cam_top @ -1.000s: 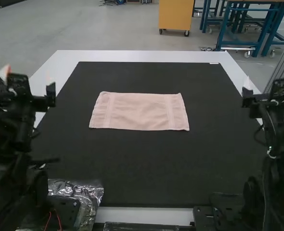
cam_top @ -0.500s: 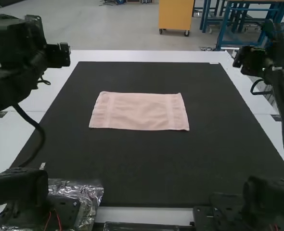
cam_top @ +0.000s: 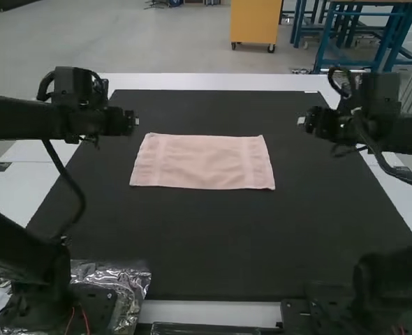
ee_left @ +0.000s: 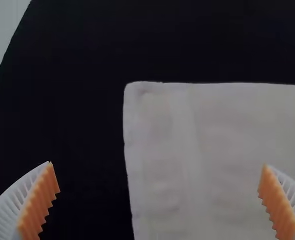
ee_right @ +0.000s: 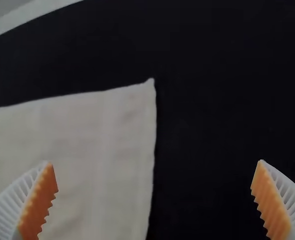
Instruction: Fold the towel.
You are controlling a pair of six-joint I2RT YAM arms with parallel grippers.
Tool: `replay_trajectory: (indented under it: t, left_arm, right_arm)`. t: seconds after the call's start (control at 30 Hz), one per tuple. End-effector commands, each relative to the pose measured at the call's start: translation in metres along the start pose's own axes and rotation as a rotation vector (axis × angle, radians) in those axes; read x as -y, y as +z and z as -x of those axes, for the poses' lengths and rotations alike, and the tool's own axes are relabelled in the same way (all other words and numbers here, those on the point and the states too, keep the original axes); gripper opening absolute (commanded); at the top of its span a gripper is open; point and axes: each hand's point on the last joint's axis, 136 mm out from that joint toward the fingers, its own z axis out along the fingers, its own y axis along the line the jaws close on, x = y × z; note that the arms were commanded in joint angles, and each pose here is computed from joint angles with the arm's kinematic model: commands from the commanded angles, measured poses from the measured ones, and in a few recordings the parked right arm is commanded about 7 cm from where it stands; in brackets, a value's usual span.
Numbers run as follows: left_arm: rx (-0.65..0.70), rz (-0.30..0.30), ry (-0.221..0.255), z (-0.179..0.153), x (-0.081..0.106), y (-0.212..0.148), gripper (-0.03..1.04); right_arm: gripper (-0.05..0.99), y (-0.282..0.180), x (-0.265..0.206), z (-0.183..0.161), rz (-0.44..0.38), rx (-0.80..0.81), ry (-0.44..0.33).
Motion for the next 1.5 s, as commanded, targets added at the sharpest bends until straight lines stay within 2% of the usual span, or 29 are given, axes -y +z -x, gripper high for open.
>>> replay_trajectory:
  t: [0.0,0.07,0.23,0.3,0.4,0.47,0.53,0.8,1.07,1.47]
  left_arm:
    - [-0.015,-0.052,-0.004,-0.003,0.006,0.014,0.94]
    - [-0.033,-0.055,0.010,-0.011,0.005,0.025,0.96]
    - [-0.032,-0.051,0.004,-0.021,0.003,0.047,0.96]
    - [-0.021,-0.031,0.006,-0.020,0.000,0.055,0.96]
    - [-0.049,-0.027,0.010,-0.027,0.004,0.066,0.96]
    - [-0.069,-0.030,0.012,-0.033,0.006,0.073,0.96]
    - [-0.066,0.001,0.015,-0.034,0.001,0.078,0.96]
    - [-0.069,0.048,0.026,-0.036,-0.010,0.099,0.95]
    - [-0.053,0.074,0.037,-0.035,-0.016,0.115,0.95]
    - [-0.048,0.104,0.053,-0.040,-0.024,0.141,0.95]
  right_arm:
    - [0.90,0.016,-0.015,-0.014,0.037,-0.050,-0.056]
    - [0.91,0.025,-0.017,-0.017,0.033,-0.055,-0.093]
    - [0.91,0.043,-0.019,-0.022,0.031,-0.052,-0.156]
    - [0.91,0.049,-0.020,-0.018,0.034,-0.034,-0.186]
    - [0.90,0.060,-0.019,-0.017,0.038,-0.025,-0.212]
    - [0.90,0.069,-0.018,-0.018,0.039,-0.031,-0.215]
    - [0.90,0.077,-0.018,-0.018,0.043,-0.034,-0.218]
    - [0.90,0.113,-0.015,-0.025,0.053,-0.052,-0.242]
    - [0.90,0.137,-0.016,-0.020,0.062,-0.046,-0.266]
    - [0.90,0.180,-0.035,-0.028,0.102,-0.076,-0.294]
